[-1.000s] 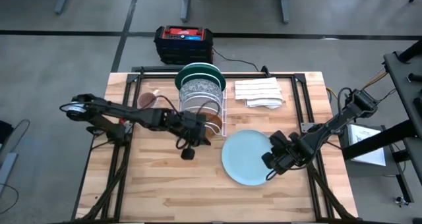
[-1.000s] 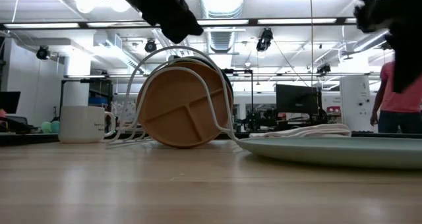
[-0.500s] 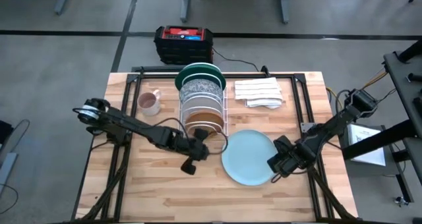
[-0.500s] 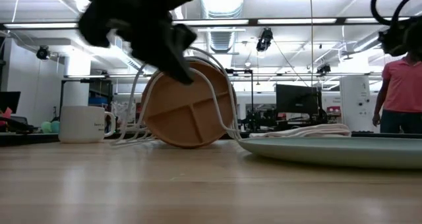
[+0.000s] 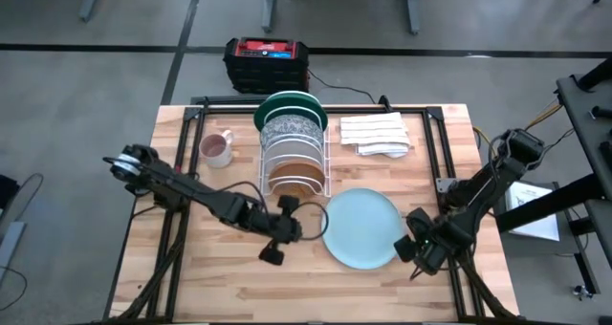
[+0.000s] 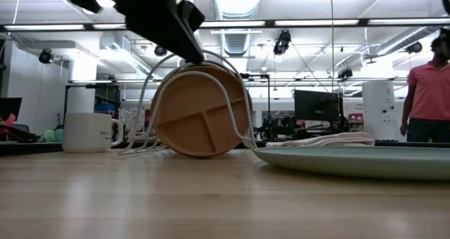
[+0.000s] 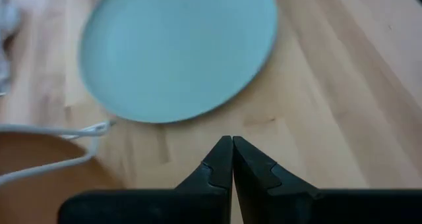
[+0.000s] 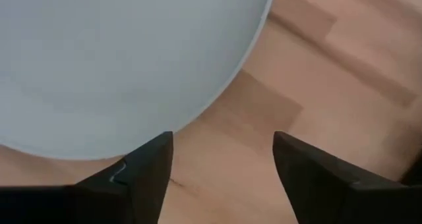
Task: Sort dishes
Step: Put the light blue plate in the dish rack
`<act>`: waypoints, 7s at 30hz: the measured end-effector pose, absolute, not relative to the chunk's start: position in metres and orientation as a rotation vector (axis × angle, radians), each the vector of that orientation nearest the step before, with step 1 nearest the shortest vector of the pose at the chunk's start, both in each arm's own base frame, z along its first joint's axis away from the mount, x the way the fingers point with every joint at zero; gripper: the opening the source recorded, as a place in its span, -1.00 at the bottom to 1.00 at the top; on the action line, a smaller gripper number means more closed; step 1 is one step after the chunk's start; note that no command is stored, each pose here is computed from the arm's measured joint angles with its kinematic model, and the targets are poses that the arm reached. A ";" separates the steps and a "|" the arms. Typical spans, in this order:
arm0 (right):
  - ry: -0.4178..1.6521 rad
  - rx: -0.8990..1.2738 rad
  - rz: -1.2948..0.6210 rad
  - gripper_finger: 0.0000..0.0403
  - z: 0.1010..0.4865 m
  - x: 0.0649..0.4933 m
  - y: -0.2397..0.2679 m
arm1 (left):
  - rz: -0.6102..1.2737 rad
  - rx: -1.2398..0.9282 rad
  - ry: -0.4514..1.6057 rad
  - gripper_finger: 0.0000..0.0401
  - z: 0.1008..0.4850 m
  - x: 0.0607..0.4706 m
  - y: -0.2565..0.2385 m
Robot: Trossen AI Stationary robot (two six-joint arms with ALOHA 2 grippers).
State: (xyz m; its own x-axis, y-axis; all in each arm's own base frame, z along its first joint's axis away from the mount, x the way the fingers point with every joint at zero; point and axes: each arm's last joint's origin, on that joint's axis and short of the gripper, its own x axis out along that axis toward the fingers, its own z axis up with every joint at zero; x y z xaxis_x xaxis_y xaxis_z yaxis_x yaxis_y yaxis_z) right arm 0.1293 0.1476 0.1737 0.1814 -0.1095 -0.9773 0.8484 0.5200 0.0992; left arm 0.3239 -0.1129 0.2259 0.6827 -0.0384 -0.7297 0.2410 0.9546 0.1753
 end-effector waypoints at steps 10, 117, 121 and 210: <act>1.043 0.867 -0.793 0.25 0.148 0.120 0.148 | -0.150 0.346 0.785 -1.00 0.198 0.323 -0.160; 0.359 0.331 -0.529 -1.00 0.262 0.130 0.129 | 0.814 0.319 0.824 -1.00 0.209 0.165 -0.080; 0.328 0.314 -0.551 -1.00 0.270 0.129 0.118 | 0.809 0.272 0.794 -1.00 0.194 0.166 -0.081; 0.403 0.106 -0.844 -1.00 0.334 0.154 0.033 | 0.685 0.463 0.708 -1.00 0.260 0.208 -0.078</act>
